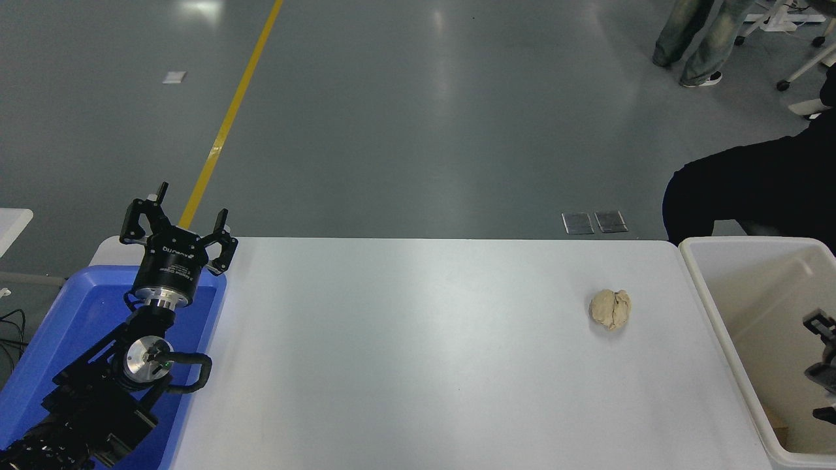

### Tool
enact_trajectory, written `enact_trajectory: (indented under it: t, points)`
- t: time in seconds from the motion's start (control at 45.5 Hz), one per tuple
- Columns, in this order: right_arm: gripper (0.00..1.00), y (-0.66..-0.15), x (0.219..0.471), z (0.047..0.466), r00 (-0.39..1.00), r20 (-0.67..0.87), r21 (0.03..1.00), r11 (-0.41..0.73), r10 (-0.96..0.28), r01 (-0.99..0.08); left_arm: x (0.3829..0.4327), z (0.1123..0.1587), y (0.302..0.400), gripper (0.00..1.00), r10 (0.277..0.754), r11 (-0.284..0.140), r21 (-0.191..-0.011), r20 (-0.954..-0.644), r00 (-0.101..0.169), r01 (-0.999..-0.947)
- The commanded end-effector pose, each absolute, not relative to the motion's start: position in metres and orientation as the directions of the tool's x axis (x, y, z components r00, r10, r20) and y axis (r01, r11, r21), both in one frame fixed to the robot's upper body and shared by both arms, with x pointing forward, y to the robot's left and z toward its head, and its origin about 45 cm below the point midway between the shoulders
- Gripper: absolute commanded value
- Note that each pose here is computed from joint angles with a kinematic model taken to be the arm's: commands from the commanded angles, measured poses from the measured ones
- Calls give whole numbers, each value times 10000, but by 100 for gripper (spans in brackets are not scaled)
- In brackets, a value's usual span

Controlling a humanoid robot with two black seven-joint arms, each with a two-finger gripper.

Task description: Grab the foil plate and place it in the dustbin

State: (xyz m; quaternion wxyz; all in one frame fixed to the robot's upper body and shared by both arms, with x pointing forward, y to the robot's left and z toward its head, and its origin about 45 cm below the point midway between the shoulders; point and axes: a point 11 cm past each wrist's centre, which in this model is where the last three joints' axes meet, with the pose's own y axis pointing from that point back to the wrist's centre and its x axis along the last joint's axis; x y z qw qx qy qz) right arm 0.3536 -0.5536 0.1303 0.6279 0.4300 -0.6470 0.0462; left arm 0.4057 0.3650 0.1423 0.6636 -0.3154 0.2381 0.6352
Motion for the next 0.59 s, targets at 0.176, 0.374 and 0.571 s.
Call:
enact_trajectory:
  t: [0.176,0.374,0.571]
  points:
    - [100,-4059,4900,2202,2089,9089,3430,3619,-3610,-8668,4063,1428,3644,98,6925,-39,-1167,-7168,816,-9932]
    - [100,-3262,5019,2193,3974,8306,4916,1783,-3902,-8524,4062,1426,3642,98,6930,-26,-1161,-7163,819,-9932]
    - [100,-2807,4872,2238,6129,7072,6669,446,-3525,-7438,4062,1426,3642,98,6930,-27,-1161,-7163,818,-9932]
